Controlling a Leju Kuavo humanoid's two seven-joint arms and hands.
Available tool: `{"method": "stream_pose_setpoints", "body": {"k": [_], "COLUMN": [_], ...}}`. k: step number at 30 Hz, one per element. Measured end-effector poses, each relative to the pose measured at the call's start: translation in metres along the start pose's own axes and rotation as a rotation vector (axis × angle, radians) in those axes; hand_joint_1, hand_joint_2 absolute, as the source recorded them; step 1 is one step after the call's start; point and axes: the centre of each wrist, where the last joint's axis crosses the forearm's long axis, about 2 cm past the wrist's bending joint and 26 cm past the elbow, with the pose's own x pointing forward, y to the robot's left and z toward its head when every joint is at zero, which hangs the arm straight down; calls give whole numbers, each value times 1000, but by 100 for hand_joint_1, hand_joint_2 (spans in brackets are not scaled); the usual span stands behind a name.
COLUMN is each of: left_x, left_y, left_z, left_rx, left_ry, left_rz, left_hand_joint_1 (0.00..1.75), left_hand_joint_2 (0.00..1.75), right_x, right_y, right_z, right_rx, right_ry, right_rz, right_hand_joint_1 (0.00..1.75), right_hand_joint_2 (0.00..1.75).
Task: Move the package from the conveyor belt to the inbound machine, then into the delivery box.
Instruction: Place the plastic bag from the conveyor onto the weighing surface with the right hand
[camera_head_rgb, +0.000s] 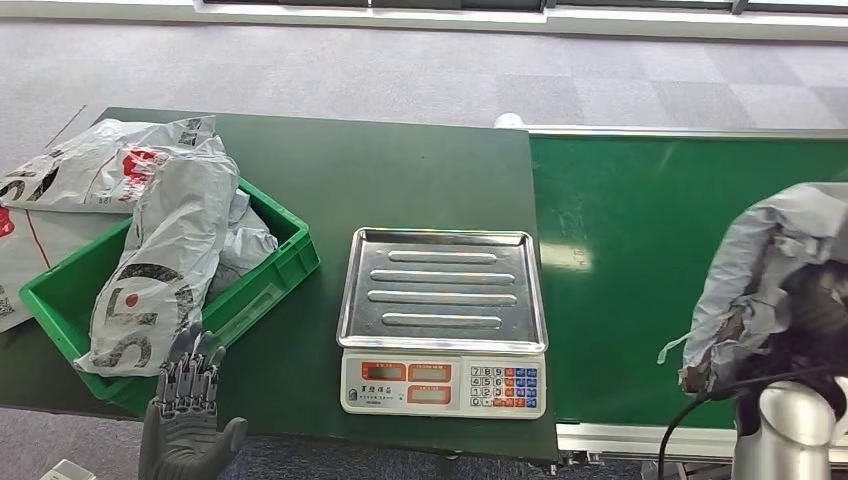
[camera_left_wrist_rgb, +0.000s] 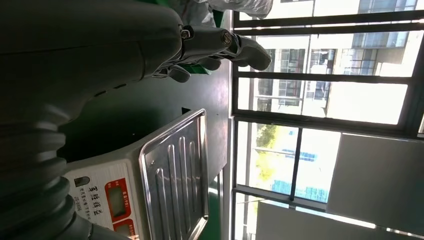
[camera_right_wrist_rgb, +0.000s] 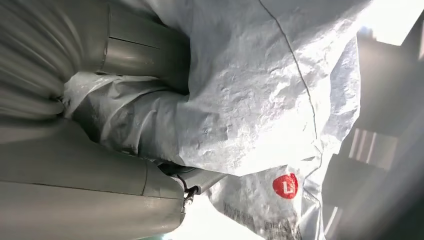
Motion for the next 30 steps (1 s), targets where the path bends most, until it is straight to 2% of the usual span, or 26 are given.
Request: {"method": "stream_pose_setpoints", "body": {"k": [2,5,7,8,10,12,14,19,30], "left_x": [-2,-5,-7,-7,-7,-6,-6,-5,-6], "left_y": [1,0,1,3,7,12,16,22,26], "left_z": [-4,-5,-5,-6,-14,-22,-25,-23,-22], "left_rx": [-18,-38,-48,-49,-41,-40,-49,-64,-68], "left_ry": [-8,-7,-9,-16,-44,-66,-69,-56,-46], "left_rz": [-2,-7,-30,-46,-72,-76,-71,-73,-83], "left_hand_joint_1": [0,0,0,0,0,0,0,0,0], "left_hand_joint_2": [175,175,175,175,175,175,175,175,175], "right_x": [20,41,58,72,114,159,189,216,227], "right_y": [25,49,72,94,153,203,228,247,256], "right_z": [-14,-21,-30,-36,-40,-31,-22,-16,-9], "right_rx": [187,326,500,606,780,874,927,1025,1072], "right_ry": [-57,-121,-179,-211,-279,-345,-393,-473,-529], "right_rz": [24,52,128,171,217,205,195,243,278], "right_hand_joint_1": [175,175,175,175,175,175,175,175,175], "right_hand_joint_2": [175,175,175,175,175,175,175,175,175]}}
